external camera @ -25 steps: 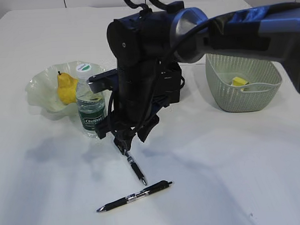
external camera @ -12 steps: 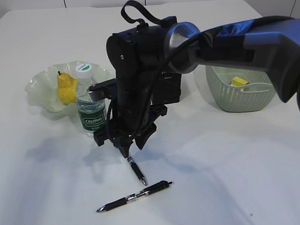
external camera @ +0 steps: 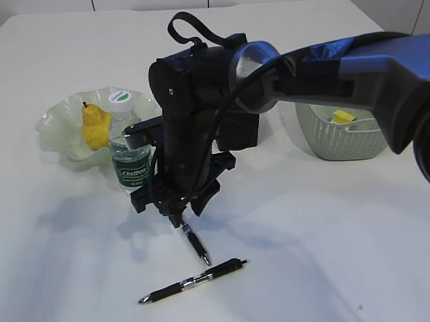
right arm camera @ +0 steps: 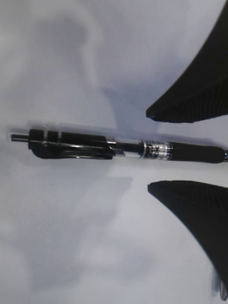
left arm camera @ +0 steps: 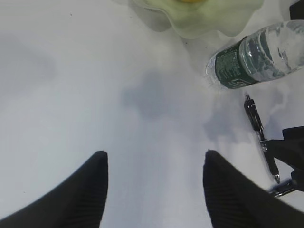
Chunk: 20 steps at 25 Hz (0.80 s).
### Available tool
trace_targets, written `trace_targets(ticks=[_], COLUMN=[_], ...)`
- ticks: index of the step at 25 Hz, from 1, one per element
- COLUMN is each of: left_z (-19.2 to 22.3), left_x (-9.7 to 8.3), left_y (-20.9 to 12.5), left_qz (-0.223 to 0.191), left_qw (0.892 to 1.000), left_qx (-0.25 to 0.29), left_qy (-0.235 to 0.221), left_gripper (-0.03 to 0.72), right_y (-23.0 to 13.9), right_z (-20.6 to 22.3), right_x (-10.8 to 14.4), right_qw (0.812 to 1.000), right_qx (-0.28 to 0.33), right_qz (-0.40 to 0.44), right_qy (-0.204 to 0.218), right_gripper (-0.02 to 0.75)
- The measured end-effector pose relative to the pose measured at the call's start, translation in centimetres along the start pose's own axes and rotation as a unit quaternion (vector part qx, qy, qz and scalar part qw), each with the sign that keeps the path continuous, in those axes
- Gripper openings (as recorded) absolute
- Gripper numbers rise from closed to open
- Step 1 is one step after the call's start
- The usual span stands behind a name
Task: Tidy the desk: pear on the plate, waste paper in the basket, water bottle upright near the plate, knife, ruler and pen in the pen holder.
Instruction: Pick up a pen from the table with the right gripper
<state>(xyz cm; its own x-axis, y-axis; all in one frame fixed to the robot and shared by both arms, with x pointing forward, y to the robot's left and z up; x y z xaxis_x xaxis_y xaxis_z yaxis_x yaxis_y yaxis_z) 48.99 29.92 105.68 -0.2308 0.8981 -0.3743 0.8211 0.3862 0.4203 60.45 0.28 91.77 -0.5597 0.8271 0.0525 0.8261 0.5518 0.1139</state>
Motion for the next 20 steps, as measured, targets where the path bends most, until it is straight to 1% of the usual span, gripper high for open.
trace_targets(ticks=[12,17,20], left_z=[0.0,0.0,0.0], left_x=[0.0,0.0,0.0], left_y=[0.0,0.0,0.1], left_qz=[0.0,0.0,0.0], left_qw=[1.0,1.0,1.0], left_qx=[0.0,0.0,-0.003], left_qy=[0.0,0.0,0.0], left_gripper=[0.447,0.447,0.447], right_y=[-0.1,0.2,0.2], right_z=[2.9,2.7,2.7], right_x=[-0.1,-0.1,-0.1], right_qw=[1.0,1.0,1.0], right_qx=[0.025,0.019,0.018], right_qz=[0.008,0.012,0.011], right_qy=[-0.005,-0.005,-0.006], right_gripper=[0.303,0.303,0.277])
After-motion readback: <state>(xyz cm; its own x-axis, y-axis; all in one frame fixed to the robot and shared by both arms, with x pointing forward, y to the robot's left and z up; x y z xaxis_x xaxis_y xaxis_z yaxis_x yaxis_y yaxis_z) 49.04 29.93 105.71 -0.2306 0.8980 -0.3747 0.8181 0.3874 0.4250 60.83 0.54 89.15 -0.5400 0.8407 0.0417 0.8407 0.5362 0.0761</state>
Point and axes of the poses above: a point on each arm's last joint axis where the gripper is mounted, z pointing out along that axis toward the gripper, x along the wrist's bending axis when the last joint is at zero, y = z × x, the point moved 1 cm from there along z, pointing out along that axis toward the gripper, and after that the axes turned 4 degrees about -z, right-handed, at the moved point
